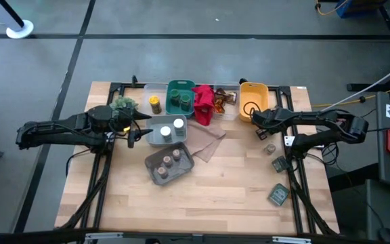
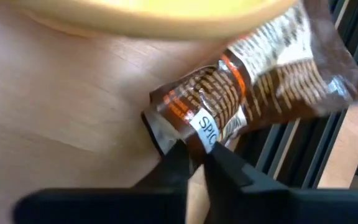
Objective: Sort spices by type
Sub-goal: Put the orange seasoning pack into the right transparent bin
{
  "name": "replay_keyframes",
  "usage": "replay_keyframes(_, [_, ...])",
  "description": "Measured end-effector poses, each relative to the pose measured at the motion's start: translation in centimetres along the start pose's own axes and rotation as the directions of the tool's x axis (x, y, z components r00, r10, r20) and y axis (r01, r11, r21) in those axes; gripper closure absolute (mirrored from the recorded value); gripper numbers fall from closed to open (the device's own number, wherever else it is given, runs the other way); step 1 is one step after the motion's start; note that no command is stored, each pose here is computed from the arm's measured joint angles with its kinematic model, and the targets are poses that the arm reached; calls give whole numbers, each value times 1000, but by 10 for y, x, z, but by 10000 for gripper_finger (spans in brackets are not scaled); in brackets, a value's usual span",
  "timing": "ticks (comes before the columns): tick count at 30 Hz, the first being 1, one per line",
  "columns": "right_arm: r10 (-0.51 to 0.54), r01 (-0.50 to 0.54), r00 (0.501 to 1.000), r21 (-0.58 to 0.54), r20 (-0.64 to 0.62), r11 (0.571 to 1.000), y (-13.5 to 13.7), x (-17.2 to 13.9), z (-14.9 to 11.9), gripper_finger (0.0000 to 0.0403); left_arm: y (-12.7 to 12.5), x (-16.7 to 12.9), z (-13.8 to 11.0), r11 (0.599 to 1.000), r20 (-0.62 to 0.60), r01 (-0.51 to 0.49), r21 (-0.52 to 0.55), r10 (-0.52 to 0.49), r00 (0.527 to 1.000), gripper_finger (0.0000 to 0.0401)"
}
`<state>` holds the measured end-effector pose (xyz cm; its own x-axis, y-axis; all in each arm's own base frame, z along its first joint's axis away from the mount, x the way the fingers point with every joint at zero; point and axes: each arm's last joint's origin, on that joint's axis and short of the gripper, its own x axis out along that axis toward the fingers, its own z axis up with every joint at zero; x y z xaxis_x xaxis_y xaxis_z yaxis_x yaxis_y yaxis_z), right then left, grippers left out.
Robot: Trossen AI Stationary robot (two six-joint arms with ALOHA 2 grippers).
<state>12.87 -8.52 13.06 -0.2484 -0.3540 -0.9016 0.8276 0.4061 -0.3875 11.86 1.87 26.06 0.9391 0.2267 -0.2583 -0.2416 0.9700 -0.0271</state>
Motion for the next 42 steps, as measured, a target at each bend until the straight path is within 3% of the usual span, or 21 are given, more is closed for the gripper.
replay_keyframes(3, [21, -21, 1000, 7, 4, 1000, 1, -3, 3, 392, 0, 0, 0, 1000, 0, 0, -16, 0, 1000, 132])
replay_keyframes(15, [212, -211, 975, 21, -64, 977, 6, -22, 17, 392, 0, 0, 0, 1000, 0, 0, -24, 0, 1000, 132])
replay_keyframes(29, [426, -438, 888, -33, -172, 899, 30, -39, 4, 397, 0, 0, 1, 1000, 8, 1, -24, 0, 1000, 132])
replay_keyframes(36, [511, -519, 854, -116, -92, 847, 48, -77, 12, 399, 0, 1, 2, 1000, 22, 2, -19, -1, 1000, 132])
replay_keyframes(42, [619, -603, 785, -195, 28, 773, 63, -117, 22, 400, -1, 1, 8, 1000, 78, 6, -24, -4, 997, 132])
